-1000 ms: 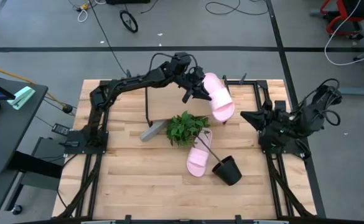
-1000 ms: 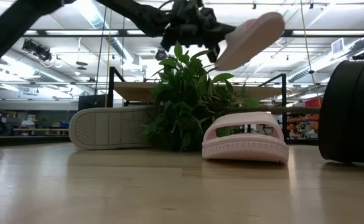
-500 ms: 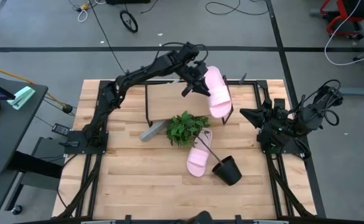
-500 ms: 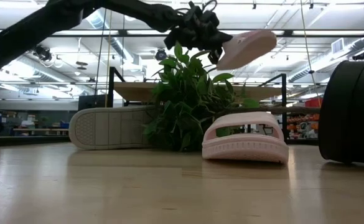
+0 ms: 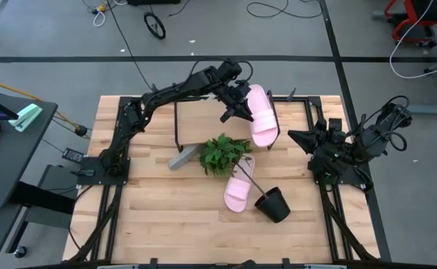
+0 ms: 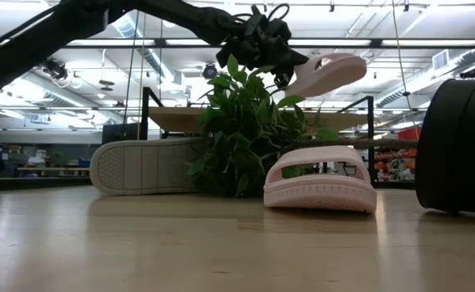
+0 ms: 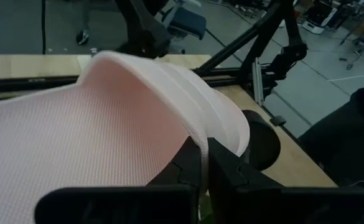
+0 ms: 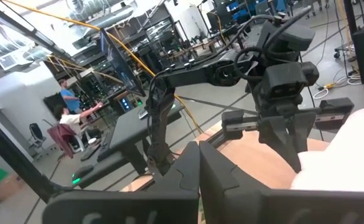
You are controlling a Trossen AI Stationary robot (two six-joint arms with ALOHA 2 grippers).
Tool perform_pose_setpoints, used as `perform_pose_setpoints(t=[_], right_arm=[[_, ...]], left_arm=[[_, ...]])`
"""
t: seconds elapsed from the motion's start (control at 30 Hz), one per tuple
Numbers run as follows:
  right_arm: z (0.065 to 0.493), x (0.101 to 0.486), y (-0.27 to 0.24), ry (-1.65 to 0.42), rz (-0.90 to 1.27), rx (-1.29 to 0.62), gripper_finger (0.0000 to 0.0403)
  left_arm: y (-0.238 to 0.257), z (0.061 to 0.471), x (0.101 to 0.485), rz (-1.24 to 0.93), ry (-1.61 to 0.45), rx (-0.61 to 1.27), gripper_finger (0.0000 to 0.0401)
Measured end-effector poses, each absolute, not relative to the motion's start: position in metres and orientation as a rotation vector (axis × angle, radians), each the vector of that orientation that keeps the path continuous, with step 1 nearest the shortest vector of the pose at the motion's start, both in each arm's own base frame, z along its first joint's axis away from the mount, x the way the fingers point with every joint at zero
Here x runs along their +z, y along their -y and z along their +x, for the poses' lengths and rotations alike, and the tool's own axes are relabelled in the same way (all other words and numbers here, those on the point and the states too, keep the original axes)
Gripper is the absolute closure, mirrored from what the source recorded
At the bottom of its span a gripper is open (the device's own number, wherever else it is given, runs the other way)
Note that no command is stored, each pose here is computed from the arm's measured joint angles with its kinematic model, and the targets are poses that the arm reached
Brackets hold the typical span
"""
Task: Pick and place slides into the shelf
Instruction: Put the top pink slides on the shelf
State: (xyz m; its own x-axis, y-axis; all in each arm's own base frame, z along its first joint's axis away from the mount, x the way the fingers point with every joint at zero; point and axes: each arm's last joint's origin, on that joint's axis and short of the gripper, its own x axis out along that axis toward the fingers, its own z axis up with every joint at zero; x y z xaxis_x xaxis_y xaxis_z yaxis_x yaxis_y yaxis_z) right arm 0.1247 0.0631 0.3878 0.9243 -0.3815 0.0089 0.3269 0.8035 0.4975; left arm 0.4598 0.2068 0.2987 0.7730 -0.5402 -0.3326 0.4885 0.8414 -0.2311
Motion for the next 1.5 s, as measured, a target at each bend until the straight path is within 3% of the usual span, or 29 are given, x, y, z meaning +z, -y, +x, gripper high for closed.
perform_pose_setpoints(t=[0.53, 0.9, 1.17, 1.5], right_arm=[[0.121, 0.365, -0.06, -0.021, 0.485, -0.46, 0.0402], [0.098, 0.364, -0.045, -0.371, 0.467, -0.561, 0.0403], [0.104, 0.354, -0.054, -0.618, 0.466, -0.569, 0.0403], [0.107, 0.348, -0.056, -0.653, 0.48, -0.655, 0.0403]], left_arm=[[-0.194, 0.473, 0.282, -0.168, -0.439, -0.569, 0.0389], [-0.197, 0.473, 0.282, -0.158, -0.429, -0.568, 0.0389], [-0.197, 0.473, 0.283, -0.132, -0.419, -0.574, 0.0389], [-0.196, 0.474, 0.28, -0.123, -0.401, -0.607, 0.0389]])
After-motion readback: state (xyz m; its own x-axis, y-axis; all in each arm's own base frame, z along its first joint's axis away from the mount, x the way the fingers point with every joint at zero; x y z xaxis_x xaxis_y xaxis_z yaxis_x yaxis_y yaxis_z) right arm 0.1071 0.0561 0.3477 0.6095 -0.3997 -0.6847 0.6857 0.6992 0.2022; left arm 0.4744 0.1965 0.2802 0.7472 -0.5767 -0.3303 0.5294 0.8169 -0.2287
